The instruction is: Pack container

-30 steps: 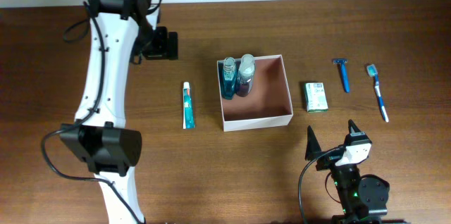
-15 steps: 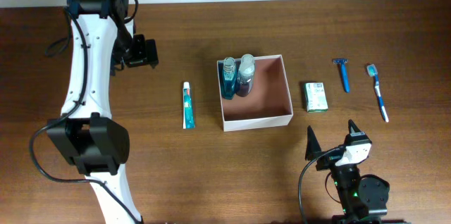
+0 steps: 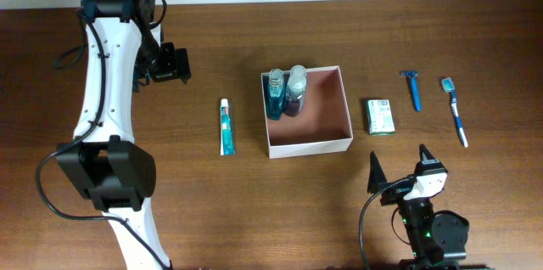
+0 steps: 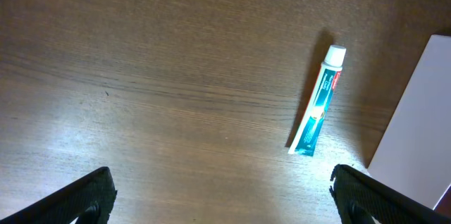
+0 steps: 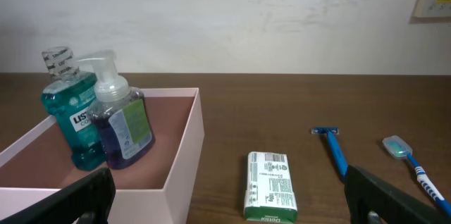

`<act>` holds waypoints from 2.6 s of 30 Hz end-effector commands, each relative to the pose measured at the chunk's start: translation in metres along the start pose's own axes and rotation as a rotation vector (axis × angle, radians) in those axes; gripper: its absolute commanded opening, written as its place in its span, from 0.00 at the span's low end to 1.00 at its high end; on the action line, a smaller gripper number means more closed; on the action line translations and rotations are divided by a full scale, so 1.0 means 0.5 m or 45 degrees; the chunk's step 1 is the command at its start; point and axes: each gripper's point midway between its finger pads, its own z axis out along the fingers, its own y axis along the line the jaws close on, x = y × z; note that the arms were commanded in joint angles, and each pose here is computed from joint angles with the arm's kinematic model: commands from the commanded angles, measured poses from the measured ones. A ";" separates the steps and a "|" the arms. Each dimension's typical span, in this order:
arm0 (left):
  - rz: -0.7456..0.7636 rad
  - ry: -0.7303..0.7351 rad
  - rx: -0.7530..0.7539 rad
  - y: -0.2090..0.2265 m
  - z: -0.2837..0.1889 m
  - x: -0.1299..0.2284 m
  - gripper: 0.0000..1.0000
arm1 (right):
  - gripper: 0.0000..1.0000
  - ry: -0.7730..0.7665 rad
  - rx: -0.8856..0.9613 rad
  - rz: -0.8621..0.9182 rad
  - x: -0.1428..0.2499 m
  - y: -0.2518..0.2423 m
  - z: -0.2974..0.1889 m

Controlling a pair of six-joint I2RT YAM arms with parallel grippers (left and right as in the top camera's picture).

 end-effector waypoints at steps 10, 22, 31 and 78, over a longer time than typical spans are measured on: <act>-0.031 -0.044 -0.004 0.010 -0.026 0.002 0.99 | 0.99 -0.210 -0.352 0.090 -0.091 0.093 -0.023; -0.028 -0.044 -0.004 0.008 -0.026 0.002 0.99 | 0.99 -0.422 -0.179 -0.209 -0.390 0.075 -0.089; -0.028 -0.044 -0.004 0.008 -0.026 0.002 0.99 | 0.99 0.319 0.008 -0.184 -0.432 0.003 0.059; -0.028 -0.044 -0.004 0.008 -0.026 0.002 0.99 | 0.99 1.880 -0.005 0.022 0.094 -0.117 0.315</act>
